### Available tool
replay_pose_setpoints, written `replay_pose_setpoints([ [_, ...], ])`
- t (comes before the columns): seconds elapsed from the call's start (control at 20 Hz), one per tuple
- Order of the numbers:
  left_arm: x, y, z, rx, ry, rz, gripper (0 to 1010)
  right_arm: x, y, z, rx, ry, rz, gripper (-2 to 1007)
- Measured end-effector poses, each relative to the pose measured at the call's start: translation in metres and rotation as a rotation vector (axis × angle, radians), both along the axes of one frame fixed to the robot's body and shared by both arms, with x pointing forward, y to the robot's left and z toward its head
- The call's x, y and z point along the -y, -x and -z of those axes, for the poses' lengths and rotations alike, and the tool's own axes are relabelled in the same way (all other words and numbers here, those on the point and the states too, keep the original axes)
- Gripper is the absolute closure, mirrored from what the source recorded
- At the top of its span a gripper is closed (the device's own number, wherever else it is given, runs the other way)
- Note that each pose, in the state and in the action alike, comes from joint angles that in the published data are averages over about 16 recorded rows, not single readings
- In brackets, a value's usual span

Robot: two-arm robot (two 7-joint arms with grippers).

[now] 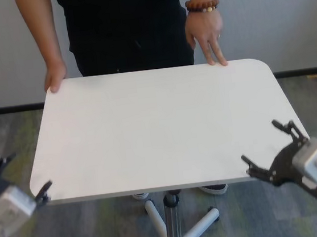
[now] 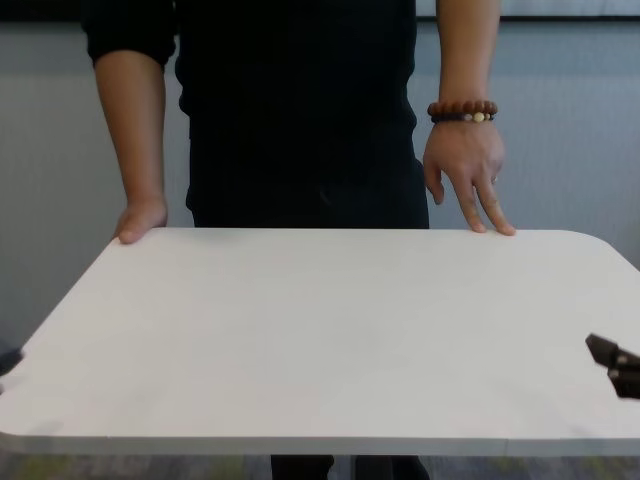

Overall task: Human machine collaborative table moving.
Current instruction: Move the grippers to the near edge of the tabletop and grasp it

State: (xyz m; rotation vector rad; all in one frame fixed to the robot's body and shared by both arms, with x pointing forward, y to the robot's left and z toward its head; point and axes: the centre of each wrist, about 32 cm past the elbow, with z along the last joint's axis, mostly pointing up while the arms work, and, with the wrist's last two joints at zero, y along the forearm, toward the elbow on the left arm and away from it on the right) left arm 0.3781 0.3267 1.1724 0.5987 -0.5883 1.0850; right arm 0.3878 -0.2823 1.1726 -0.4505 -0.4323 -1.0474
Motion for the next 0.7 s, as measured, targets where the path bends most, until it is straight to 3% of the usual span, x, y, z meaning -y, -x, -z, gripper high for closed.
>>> replay_pose_setpoints([
  [0.35, -0.0143, 0.0303, 0.0113, -0.040, -0.074, 0.019, 9, 0.0024, 0.0193, 0.0074, -0.060, 0.047, -0.053, 0],
  [0.55, -0.0201, 0.0371, 0.0184, -0.071, -0.107, 0.021, 9, 0.0054, 0.0285, 0.0116, -0.099, 0.074, -0.066, 0],
  [0.7, -0.0228, 0.0363, 0.0249, -0.091, -0.134, 0.021, 9, 0.0071, 0.0328, 0.0151, -0.127, 0.091, -0.067, 0],
])
